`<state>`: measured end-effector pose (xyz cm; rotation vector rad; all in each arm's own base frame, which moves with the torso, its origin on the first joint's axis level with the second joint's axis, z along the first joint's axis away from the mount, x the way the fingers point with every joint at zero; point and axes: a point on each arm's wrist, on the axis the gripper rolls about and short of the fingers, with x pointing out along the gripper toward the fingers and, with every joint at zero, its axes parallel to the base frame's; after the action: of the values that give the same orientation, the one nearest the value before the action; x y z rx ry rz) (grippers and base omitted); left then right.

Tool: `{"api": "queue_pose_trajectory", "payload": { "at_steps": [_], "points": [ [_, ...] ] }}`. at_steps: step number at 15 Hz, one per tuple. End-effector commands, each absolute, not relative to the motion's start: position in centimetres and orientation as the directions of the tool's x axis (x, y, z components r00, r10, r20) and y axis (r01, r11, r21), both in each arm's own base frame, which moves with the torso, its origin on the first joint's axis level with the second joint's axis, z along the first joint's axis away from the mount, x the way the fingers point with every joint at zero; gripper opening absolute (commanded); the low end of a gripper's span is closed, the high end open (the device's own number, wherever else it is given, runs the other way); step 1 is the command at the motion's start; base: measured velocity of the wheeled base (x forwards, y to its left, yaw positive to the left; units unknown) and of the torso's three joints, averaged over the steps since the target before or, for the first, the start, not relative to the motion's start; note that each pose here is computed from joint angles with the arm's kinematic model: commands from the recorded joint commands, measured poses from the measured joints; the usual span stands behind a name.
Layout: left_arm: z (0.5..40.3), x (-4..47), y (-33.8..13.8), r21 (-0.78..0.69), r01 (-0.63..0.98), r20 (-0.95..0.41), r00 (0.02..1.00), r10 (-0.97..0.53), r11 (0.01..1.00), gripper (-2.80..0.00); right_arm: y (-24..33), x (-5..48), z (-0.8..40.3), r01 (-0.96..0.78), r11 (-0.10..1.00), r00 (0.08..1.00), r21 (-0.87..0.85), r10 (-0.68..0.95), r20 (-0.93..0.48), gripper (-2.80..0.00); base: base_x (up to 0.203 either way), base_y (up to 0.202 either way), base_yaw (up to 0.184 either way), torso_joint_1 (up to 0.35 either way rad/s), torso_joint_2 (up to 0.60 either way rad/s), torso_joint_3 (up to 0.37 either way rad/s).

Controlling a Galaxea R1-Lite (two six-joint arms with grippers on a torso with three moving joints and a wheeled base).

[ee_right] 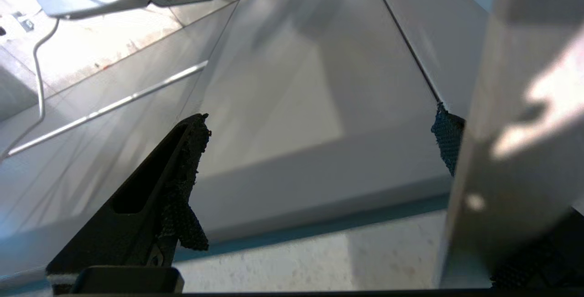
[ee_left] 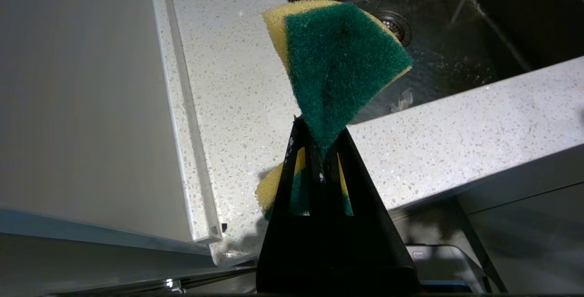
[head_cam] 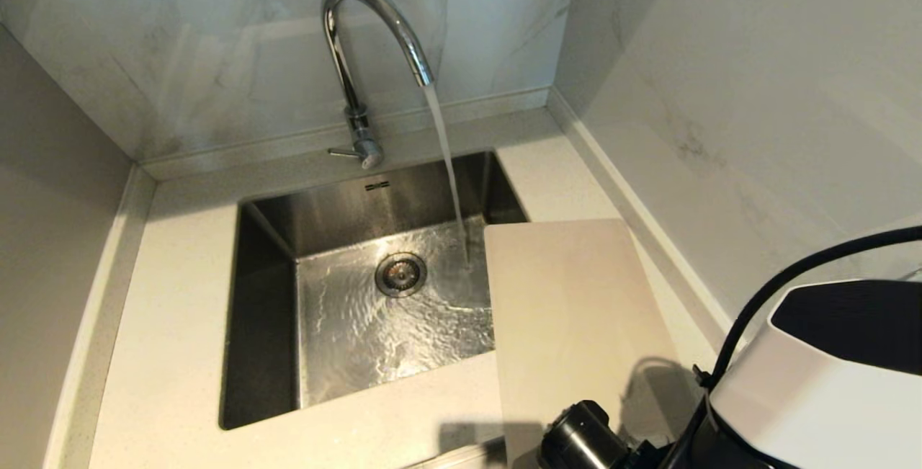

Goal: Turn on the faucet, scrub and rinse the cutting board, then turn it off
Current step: Pick up the cutting board

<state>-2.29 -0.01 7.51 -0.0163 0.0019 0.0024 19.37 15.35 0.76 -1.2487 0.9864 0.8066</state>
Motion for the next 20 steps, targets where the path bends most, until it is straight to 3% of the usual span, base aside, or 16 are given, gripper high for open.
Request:
{"api": "queue_pose_trajectory", "payload": {
  "at_steps": [1,20],
  "points": [
    [7.44,-2.26,0.00,-0.017,-0.002,-0.005,1.000,0.002,1.000,-2.80,15.51,19.58,0.01,-0.913,0.151,0.378,-0.379,-0.032,-0.925,0.00,0.000,0.000,0.000,0.000,0.00,0.000],
    [7.47,-2.28,-0.01,-0.017,-0.003,-0.003,1.000,0.003,1.000,-2.80,15.27,19.41,-0.18,-0.910,0.138,0.386,-0.392,-0.064,-0.920,0.00,0.000,0.000,0.000,0.000,0.00,0.000]
  ]
}}
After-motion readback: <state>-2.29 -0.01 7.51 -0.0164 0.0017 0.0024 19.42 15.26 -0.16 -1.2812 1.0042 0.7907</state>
